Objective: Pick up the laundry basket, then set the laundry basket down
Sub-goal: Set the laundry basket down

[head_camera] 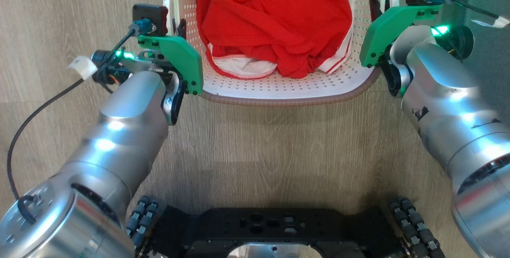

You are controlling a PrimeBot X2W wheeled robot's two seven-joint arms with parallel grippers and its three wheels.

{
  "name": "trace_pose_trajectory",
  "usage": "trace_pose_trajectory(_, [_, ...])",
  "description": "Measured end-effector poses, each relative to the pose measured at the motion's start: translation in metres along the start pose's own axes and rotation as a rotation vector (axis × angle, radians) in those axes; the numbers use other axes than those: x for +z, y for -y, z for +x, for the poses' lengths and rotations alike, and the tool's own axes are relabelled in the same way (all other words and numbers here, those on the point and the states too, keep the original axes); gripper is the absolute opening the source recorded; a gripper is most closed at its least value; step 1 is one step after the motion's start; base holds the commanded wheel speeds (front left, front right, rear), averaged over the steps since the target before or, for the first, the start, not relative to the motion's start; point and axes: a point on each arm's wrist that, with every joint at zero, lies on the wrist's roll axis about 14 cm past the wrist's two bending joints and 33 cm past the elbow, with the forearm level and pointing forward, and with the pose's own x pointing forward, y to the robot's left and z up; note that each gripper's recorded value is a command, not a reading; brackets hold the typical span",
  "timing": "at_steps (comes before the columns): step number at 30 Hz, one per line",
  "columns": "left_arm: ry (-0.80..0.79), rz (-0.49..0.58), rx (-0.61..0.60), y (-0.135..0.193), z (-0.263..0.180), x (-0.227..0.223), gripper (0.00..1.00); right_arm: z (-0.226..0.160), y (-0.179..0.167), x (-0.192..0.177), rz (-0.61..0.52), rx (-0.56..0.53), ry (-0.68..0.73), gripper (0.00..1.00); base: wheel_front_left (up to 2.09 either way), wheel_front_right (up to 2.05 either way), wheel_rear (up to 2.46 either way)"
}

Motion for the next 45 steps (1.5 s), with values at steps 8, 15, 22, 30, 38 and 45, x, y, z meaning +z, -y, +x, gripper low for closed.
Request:
trace_pose_trajectory(8, [0.001,0.000,0.000,0.001,0.004,0.000,0.00,0.001,0.004,0.000,-0.005,-0.011,0.008,0.00,0.00,0.00,0.00])
trace_pose_trajectory(15, [0.000,0.008,-0.002,0.001,0.005,-0.002,0.00,0.002,0.007,0.000,-0.017,-0.018,0.010,0.28,0.00,0.00,0.00])
trace_pose_trajectory(22, [0.007,0.002,0.028,-0.006,0.005,0.001,0.39,0.002,0.009,0.003,-0.032,-0.024,0.018,0.57,0.00,0.00,0.00])
trace_pose_trajectory(30, [0.017,-0.002,0.055,-0.012,0.002,0.005,1.00,0.000,0.008,0.011,-0.029,-0.026,0.039,1.00,0.00,0.00,0.00])
trace_pose_trajectory(38, [0.080,-0.024,0.063,-0.011,-0.006,0.030,1.00,-0.010,0.004,0.034,-0.044,-0.024,0.093,1.00,0.00,0.00,0.00])
trace_pose_trajectory(45, [0.193,-0.025,0.056,-0.007,-0.028,0.062,1.00,-0.030,-0.005,0.084,-0.044,-0.020,0.213,1.00,0.00,0.00,0.00])
